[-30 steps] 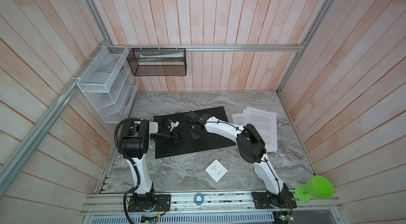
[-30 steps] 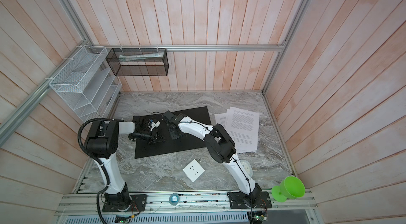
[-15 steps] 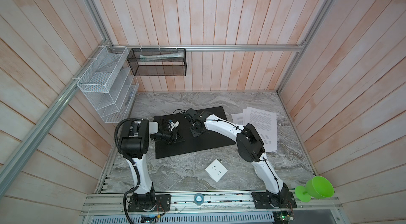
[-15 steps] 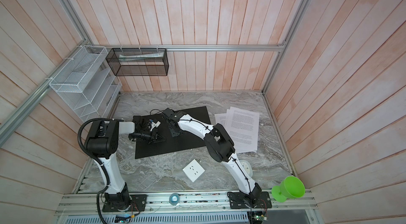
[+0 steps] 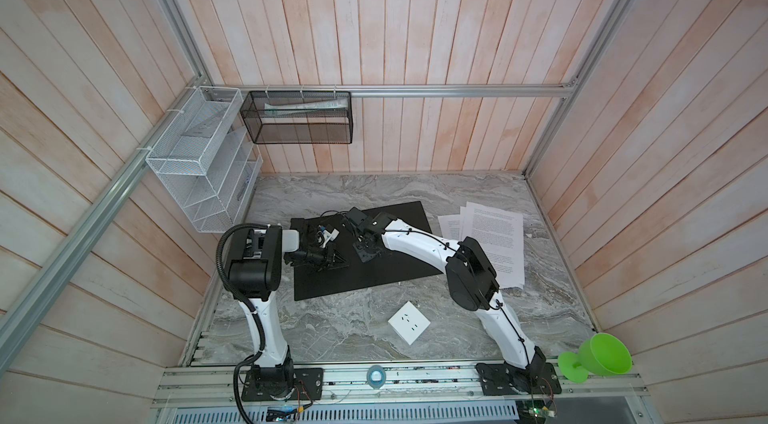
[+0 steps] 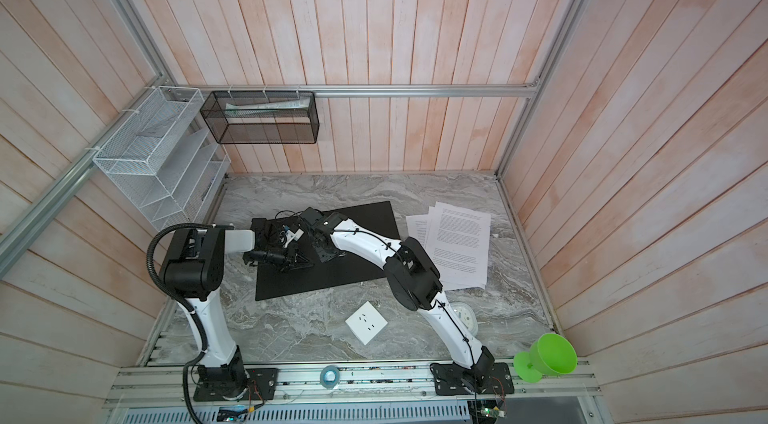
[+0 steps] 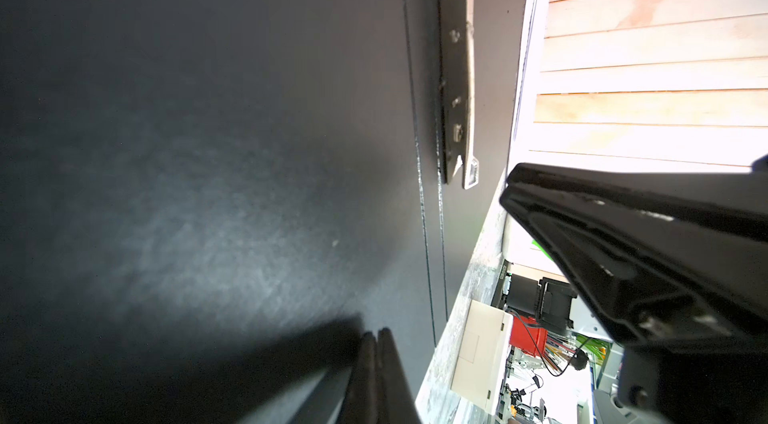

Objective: Put the files into the folder

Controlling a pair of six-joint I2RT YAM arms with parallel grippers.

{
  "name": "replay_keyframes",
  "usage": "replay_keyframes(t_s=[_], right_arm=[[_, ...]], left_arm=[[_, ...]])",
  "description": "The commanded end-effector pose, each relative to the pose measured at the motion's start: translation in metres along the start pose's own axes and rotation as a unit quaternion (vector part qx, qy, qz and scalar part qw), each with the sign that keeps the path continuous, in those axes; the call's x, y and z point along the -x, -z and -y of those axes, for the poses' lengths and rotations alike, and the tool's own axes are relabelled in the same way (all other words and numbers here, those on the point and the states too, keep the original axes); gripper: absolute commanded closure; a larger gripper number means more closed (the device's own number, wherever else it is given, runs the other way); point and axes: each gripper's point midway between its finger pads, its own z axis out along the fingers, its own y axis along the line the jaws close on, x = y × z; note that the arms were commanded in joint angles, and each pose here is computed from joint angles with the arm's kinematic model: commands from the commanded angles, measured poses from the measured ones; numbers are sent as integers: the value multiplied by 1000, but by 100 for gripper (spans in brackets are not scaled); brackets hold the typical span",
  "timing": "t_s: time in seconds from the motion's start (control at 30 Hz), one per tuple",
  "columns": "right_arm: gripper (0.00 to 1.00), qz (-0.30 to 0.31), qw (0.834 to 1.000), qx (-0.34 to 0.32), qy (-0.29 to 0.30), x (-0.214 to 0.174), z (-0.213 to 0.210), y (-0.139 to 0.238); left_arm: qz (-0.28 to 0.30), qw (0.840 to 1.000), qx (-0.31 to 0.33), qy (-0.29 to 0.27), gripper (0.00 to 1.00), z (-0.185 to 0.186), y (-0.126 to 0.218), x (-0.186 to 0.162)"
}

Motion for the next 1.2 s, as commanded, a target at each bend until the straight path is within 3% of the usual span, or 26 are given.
replay_keyframes(t_s=[0.0, 0.4, 0.67, 1.17], right_arm=[[92, -14, 1000, -3, 10, -5, -1, -9], [92, -41, 999, -13, 13, -20, 1, -29], [92, -31, 999, -28, 9, -15, 9, -23], [92, -85, 996, -35, -5, -47, 20, -50]], left_arm=[[-11, 999, 38, -3, 100, -15, -2, -2], [-11, 999, 36, -1, 100, -16, -2, -2], [-12, 999, 35, 1, 100, -17, -3, -2], [-12, 999, 36, 1, 100, -17, -3, -2]])
